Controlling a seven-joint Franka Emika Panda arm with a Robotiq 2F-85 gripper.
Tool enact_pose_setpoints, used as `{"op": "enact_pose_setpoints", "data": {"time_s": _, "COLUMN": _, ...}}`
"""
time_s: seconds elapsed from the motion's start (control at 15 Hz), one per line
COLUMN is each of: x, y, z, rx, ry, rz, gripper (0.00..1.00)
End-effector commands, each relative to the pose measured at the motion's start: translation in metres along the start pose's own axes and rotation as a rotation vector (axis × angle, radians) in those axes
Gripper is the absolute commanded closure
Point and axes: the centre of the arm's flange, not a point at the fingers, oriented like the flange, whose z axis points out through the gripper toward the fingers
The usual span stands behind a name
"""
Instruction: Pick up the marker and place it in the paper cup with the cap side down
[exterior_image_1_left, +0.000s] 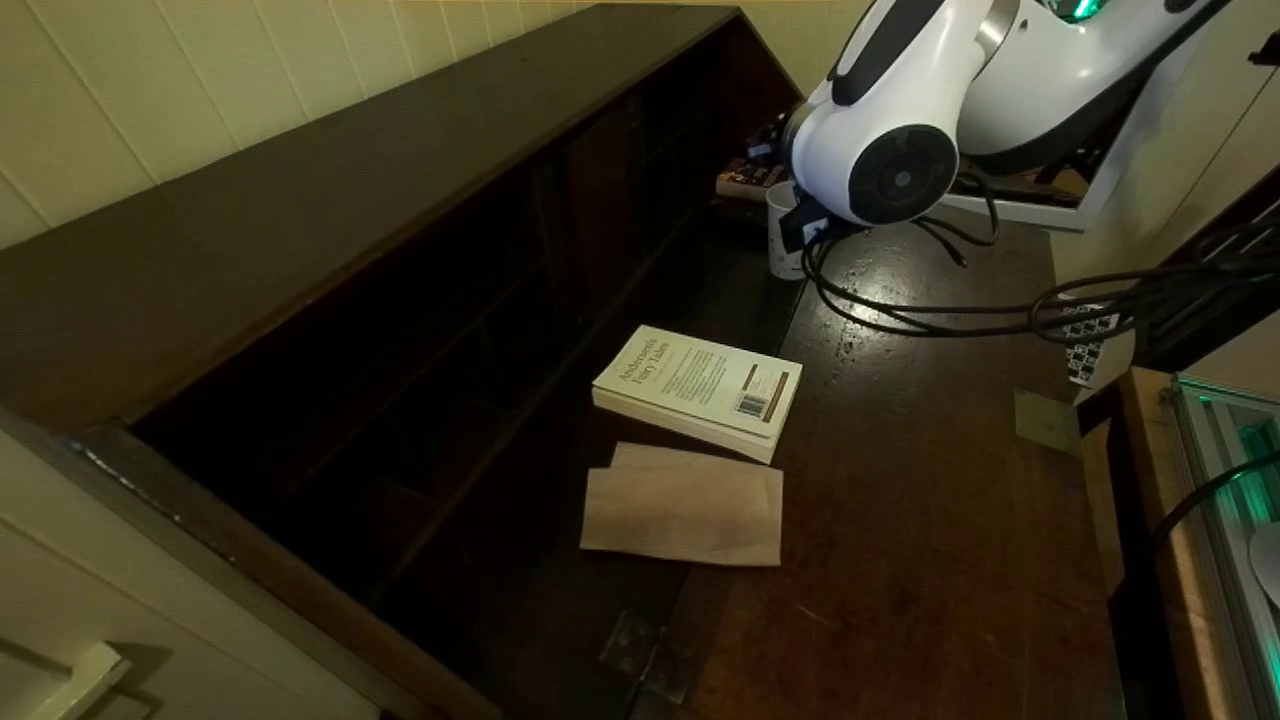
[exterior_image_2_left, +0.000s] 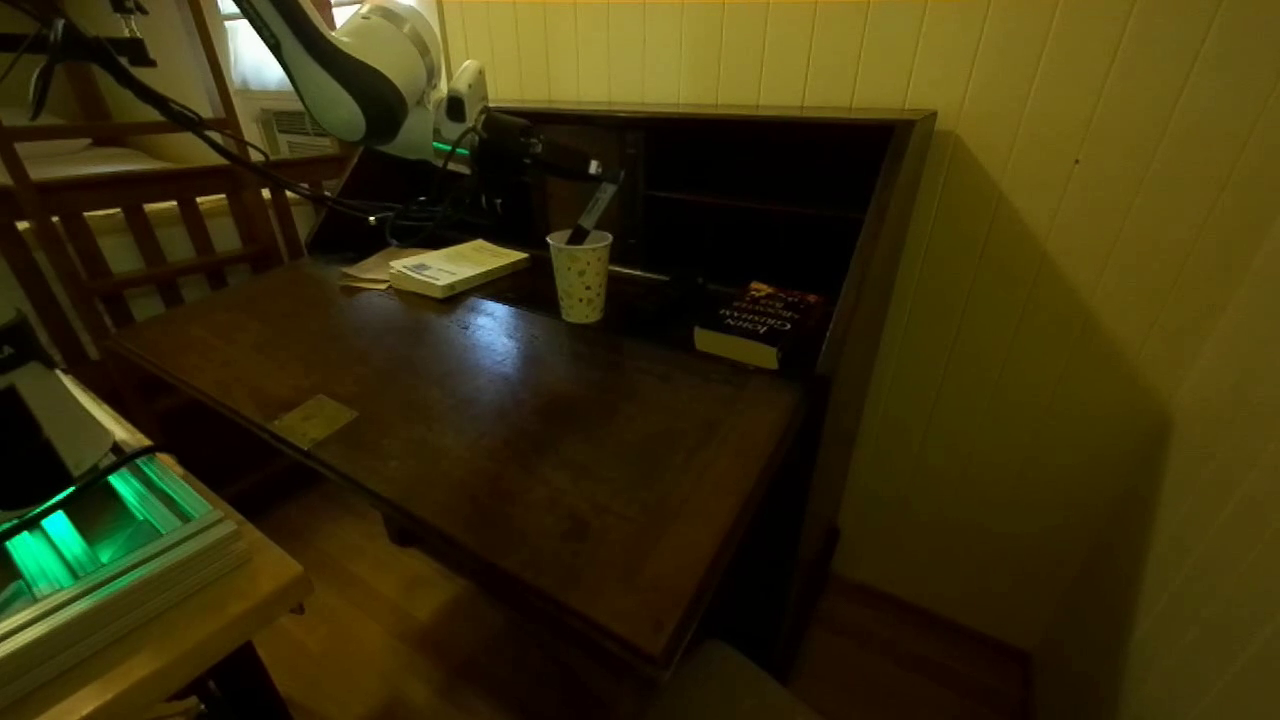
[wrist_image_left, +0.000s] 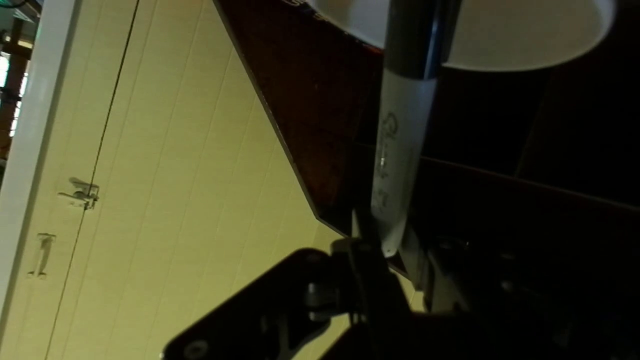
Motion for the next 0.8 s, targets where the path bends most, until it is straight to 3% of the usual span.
{"op": "enact_pose_setpoints", "data": {"time_s": 0.0, "x": -0.01, "y": -0.008, "z": 0.002, "rx": 0.0, "ry": 0.04, "rz": 0.025, "gripper": 0.96}}
{"op": "enact_pose_setpoints", "data": {"time_s": 0.73, "x": -0.029, "y": -0.014, "z": 0.0, "rx": -0.022, "ry": 0.056, "rz": 0.043, "gripper": 0.96}}
